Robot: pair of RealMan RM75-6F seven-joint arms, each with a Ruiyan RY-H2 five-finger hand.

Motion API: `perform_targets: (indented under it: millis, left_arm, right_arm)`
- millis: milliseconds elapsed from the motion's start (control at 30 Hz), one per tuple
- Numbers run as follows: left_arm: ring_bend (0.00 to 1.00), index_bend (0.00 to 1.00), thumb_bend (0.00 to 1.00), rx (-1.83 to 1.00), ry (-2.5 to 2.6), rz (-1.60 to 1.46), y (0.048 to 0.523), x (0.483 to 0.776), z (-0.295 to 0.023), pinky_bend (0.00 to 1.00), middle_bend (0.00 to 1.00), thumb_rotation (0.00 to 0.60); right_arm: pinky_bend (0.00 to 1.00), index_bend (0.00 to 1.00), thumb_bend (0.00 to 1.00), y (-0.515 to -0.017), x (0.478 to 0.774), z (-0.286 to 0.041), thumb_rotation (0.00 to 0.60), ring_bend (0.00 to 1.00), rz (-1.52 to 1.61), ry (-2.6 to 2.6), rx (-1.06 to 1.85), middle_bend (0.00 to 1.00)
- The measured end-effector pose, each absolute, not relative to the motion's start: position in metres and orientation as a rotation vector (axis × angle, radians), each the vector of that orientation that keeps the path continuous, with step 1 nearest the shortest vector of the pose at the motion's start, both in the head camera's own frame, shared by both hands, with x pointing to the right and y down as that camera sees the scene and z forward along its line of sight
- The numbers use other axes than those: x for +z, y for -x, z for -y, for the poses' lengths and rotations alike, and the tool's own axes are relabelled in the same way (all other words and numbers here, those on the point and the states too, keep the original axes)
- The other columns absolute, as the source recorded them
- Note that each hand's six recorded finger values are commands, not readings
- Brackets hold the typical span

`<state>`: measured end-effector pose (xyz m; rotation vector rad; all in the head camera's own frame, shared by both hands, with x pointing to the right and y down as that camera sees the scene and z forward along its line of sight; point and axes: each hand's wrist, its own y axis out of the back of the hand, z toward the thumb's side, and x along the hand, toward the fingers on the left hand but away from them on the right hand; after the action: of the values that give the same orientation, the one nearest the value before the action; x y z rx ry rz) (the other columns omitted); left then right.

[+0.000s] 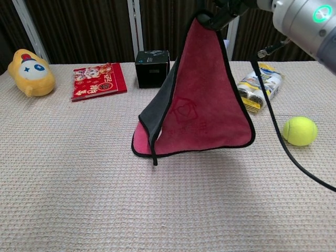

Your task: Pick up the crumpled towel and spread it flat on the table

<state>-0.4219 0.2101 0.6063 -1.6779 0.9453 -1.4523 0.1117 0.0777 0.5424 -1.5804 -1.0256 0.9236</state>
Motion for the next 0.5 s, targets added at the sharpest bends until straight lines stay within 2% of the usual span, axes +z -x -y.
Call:
perform_targets:
  millis: [133,333,500]
  left_arm:
    - [0.03,0.01,0.01,-1.437,1.675,-0.953,0.419,0.607,-0.205,0.08,0.06,0.6]
    - [0.2,0.08,0.07,-1.381,1.67,-1.009,0.406,0.606,-0.193,0.27,0.24,0.6]
    - [0.36,0.11,0.07,-1.322,1.686,-1.069,0.388,0.608,-0.179,0.37,0.42,0.6]
  right_arm:
    - [0.95,0.7,0.56,-0.104,0.54,-0.072,0.6,1.0,1.029,1.568,0.927,1.0]
    - [0.95,0.71,0.56,-0.095,0.539,-0.063,0.6,1.0,1.037,1.55,0.941,1.0]
    - [0.95,0.71,0.56,-0.089,0.542,-0.057,0.6,1.0,1.043,1.539,0.955,1.0]
